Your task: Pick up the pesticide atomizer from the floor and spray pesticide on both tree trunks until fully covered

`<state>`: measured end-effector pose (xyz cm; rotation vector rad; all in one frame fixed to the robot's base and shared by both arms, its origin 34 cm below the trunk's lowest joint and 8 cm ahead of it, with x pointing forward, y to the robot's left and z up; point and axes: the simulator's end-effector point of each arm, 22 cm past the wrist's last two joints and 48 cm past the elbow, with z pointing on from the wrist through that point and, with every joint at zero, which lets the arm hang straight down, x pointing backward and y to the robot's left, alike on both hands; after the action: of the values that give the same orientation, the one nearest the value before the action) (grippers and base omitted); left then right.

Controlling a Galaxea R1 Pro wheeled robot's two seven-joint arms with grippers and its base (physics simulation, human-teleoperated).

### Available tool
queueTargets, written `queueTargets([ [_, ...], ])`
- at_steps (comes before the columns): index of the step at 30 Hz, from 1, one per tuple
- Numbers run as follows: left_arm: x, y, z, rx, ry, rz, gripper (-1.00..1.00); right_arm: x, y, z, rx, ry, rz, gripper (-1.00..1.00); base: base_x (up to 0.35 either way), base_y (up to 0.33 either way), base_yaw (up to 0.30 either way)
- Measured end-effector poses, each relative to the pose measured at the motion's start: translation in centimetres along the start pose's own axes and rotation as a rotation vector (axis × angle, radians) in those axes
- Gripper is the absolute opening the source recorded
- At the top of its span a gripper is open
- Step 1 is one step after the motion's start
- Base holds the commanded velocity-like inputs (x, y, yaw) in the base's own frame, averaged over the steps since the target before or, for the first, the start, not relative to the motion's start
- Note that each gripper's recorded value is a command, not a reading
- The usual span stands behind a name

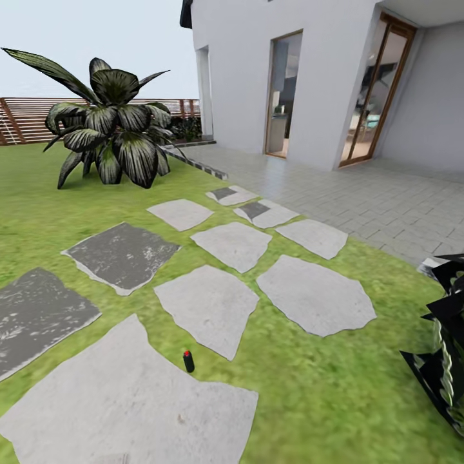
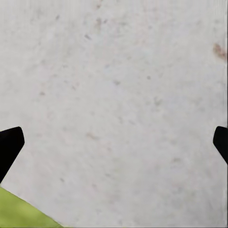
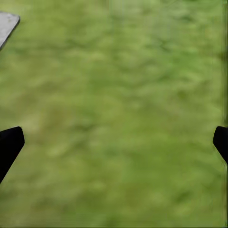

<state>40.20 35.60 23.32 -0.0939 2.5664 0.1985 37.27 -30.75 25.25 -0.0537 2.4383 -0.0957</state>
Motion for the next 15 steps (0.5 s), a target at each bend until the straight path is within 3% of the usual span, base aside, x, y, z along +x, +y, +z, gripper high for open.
queueTargets([
  [11, 0.00, 0.02, 0.00, 0.000, 0.000, 0.000, 1.00, -0.06, 0.05, 0.01, -0.001, -0.001, -0.001, 1.00, 0.184, -0.230, 0.233],
  [15, 0.00, 0.04, 0.00, 0.000, 0.000, 0.000, 1.00, 0.00, -0.04, 0.00, 0.001, 0.000, 0.001, 1.00, 0.184, -0.231, 0.102],
])
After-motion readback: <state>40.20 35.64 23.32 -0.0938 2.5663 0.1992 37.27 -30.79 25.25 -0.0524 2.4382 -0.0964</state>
